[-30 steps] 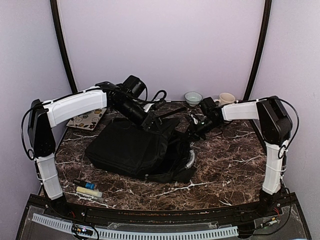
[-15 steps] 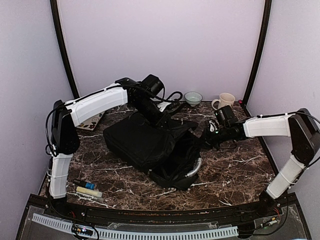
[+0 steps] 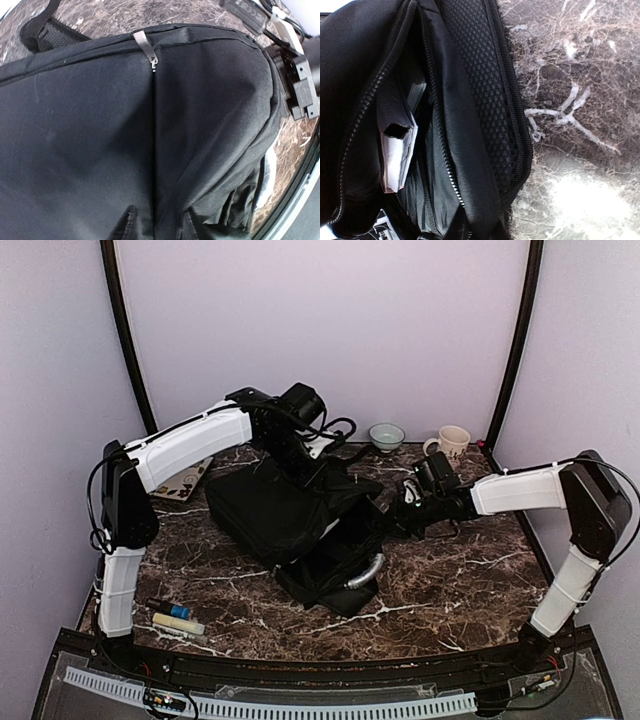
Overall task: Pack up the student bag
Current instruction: Adjust the student bag at the center of the board, then place the largest pocket in the student bag, then adjust the student bag at the center of the board.
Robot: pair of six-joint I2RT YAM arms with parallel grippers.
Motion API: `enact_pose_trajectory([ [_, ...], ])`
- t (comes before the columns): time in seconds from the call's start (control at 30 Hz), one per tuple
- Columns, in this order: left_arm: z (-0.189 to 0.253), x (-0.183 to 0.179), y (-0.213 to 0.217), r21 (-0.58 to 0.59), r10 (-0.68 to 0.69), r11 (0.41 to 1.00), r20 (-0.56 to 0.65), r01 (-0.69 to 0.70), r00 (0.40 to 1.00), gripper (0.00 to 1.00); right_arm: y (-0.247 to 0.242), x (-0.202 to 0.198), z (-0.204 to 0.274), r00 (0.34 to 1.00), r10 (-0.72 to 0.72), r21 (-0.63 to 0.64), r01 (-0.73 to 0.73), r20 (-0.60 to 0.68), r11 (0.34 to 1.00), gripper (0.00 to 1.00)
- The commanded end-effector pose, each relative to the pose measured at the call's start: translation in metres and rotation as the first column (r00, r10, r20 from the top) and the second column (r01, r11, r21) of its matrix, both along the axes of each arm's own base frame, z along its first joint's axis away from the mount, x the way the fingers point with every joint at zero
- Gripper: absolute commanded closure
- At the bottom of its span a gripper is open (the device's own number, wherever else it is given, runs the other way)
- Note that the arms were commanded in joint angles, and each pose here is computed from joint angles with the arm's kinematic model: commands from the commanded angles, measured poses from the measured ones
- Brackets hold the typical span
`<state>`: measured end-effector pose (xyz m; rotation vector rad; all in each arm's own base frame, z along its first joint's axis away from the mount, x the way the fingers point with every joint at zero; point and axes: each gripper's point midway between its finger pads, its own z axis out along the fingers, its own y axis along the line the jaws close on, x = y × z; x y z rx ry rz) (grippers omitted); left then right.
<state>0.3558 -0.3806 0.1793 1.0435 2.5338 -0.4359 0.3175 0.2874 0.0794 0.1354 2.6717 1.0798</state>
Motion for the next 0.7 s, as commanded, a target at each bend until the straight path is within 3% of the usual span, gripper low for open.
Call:
enact_pose_trajectory([
  [0.0,0.049,0.001,0.017,-0.073,0.065,0.996,0.084,-0.059,0.994,0.64,0.024,-0.014,0.012,0.992,0.126,0.026,-0.126,-0.010,0.992,0.79],
  [0.1,0.066,-0.010,0.026,-0.109,0.084,0.991,0.091,-0.074,0.992,0.50,0.014,-0.008,0.010,0.992,0.128,-0.060,-0.128,-0.007,0.990,0.58],
  [0.23,0.081,-0.026,0.054,-0.107,0.153,0.984,0.114,-0.140,0.982,0.25,-0.007,-0.002,0.014,0.995,0.103,-0.133,-0.102,-0.003,0.986,0.43],
  [0.37,0.086,-0.057,0.089,-0.133,0.200,0.974,0.127,-0.183,0.971,0.10,-0.036,-0.006,0.017,0.999,0.051,-0.203,-0.051,-0.009,0.978,0.26],
  [0.5,0.058,-0.087,0.129,-0.085,0.263,0.963,0.083,-0.256,0.961,0.06,-0.061,-0.014,0.027,1.000,0.005,-0.257,-0.006,-0.001,0.966,0.20],
  [0.67,0.028,-0.111,0.164,-0.020,0.291,0.957,0.060,-0.290,0.955,0.13,-0.080,-0.031,0.052,0.999,-0.029,-0.287,0.034,0.024,0.957,0.20],
])
